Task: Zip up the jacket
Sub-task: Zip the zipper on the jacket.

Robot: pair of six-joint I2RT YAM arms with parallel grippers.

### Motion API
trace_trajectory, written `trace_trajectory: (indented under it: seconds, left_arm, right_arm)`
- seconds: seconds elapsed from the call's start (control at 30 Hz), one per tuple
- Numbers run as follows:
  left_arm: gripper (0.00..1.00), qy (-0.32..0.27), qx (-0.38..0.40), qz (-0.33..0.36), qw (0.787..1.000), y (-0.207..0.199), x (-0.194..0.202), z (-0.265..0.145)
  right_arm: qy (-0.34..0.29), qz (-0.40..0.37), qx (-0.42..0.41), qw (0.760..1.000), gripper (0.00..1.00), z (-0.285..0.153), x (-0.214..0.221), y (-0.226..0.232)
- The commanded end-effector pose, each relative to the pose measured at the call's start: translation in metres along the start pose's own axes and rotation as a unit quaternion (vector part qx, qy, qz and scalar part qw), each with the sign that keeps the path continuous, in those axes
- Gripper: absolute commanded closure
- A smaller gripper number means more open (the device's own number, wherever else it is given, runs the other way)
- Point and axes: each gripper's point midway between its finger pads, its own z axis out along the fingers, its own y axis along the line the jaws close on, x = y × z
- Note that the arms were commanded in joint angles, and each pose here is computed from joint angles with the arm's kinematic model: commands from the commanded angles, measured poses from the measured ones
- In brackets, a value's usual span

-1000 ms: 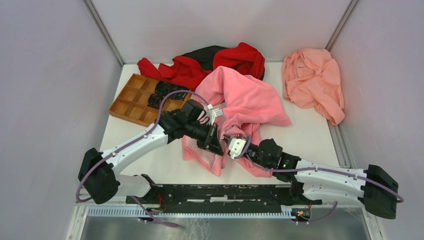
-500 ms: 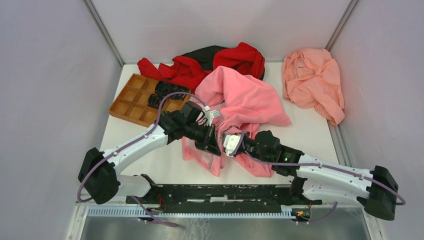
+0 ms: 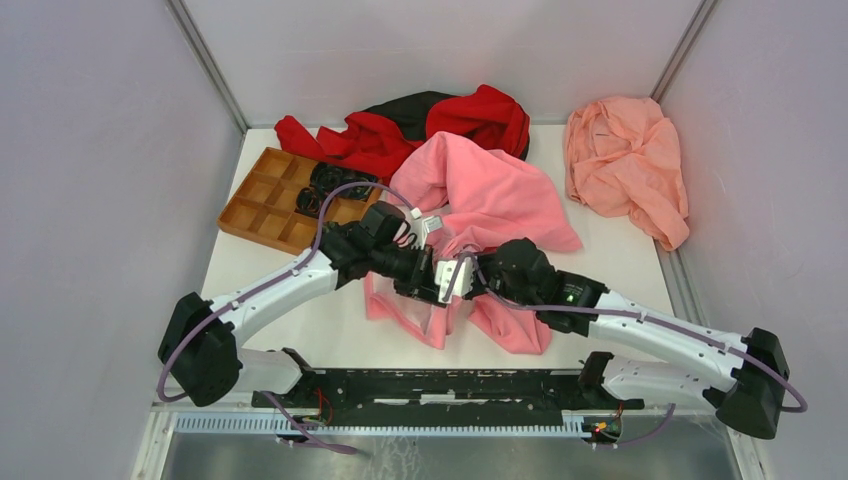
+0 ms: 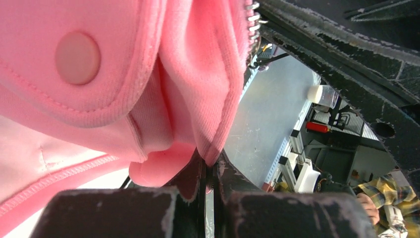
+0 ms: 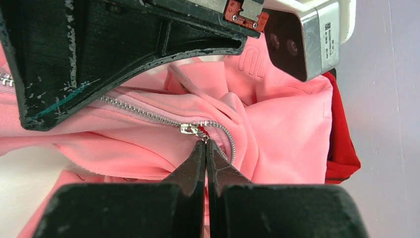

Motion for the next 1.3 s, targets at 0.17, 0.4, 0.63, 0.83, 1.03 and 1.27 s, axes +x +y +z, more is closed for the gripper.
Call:
trace_trajectory:
  seconds: [0.17, 0.4, 0.63, 0.83, 1.03, 1.27]
  left_arm:
    - [0.98, 0.040, 0.024, -0.023, 0.999, -0.002, 0.027, -0.002]
    - [0.98, 0.029, 0.036, -0.013, 0.999, -0.010, 0.027, -0.008]
    - [0.98, 0.030, -0.001, -0.009, 1.000, -0.004, 0.035, -0.019]
    - [0.98, -0.007, -0.014, -0.004, 1.000, -0.013, 0.034, -0.040]
    - [0.98, -0.044, -0.059, 0.027, 0.997, -0.021, 0.013, -0.070]
    - [0.98, -0.114, -0.120, 0.093, 0.982, -0.053, -0.030, -0.126]
  right_arm:
    - [0.098, -0.050, 0.096, 0.989, 1.00, -0.023, 0.016, -0.082]
    - [0.034, 0.033, -0.092, 0.995, 1.00, -0.016, -0.007, -0.013]
    - [0.051, 0.031, -0.033, 0.998, 1.00, -0.007, -0.020, -0.031]
    - [0.103, 0.008, 0.054, 0.993, 1.00, -0.012, -0.010, -0.104]
    - [0.116, -0.015, 0.061, 0.991, 1.00, -0.015, -0.011, -0.113]
    - [0.089, 0.050, 0.055, 0.993, 1.00, -0.021, -0.037, -0.134]
